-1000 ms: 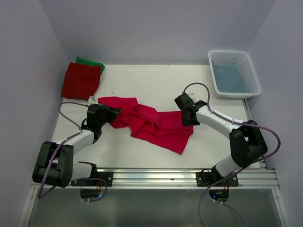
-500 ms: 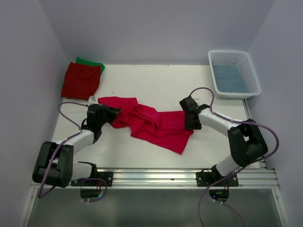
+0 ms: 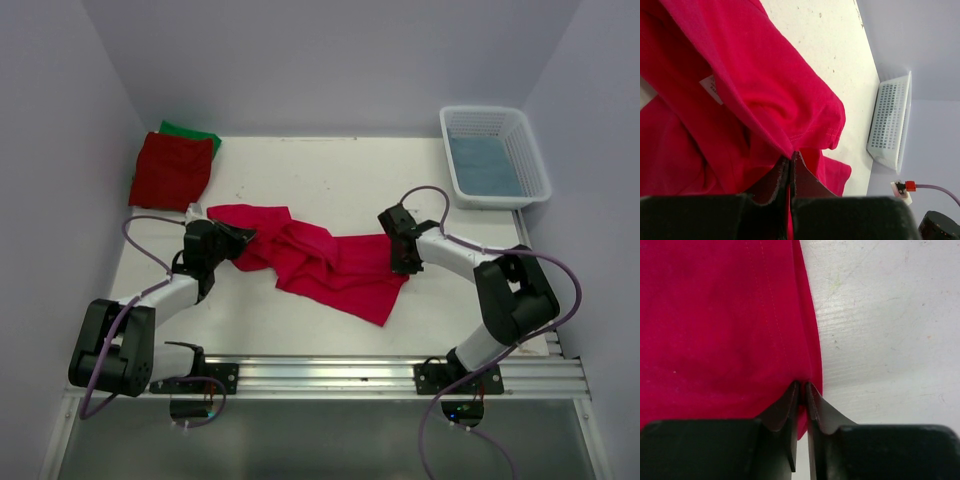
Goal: Fold and stack the t-shirts
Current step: Flatten out the tshirt
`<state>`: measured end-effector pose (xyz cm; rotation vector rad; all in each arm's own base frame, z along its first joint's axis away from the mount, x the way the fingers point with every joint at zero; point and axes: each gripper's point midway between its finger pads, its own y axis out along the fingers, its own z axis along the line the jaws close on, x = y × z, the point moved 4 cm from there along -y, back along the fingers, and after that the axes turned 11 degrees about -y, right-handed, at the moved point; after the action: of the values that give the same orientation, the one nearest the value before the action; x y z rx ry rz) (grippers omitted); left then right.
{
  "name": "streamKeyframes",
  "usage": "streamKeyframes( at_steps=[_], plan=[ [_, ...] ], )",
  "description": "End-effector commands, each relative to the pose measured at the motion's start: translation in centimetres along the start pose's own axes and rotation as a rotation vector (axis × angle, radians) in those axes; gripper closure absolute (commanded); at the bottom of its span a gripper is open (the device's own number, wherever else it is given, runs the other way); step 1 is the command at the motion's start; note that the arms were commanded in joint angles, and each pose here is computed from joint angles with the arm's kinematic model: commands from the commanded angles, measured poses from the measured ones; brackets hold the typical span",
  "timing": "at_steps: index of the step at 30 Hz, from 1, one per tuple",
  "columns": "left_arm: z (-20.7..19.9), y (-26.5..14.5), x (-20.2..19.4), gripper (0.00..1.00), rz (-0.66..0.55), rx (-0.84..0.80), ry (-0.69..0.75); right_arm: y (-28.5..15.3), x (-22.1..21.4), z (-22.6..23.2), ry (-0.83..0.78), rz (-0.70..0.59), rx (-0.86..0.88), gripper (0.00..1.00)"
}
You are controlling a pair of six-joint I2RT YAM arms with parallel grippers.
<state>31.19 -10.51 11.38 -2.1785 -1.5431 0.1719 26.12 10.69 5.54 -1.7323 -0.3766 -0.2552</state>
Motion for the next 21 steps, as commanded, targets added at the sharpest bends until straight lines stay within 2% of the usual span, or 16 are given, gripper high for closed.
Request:
streamKeyframes(
  at_steps=[1,21],
  plan=[
    [-1.3,-0.1,0.4,1.0,-0.01,-0.043,0.036,0.0,0.5,-0.5,0.024,-0.026,-0.033,0.9],
    [-1.0,0.2,0.2,1.0,0.0,-0.034,0.03,-2.0,2.5,-2.1,-0.038,-0.081,-0.106,0.99]
  ],
)
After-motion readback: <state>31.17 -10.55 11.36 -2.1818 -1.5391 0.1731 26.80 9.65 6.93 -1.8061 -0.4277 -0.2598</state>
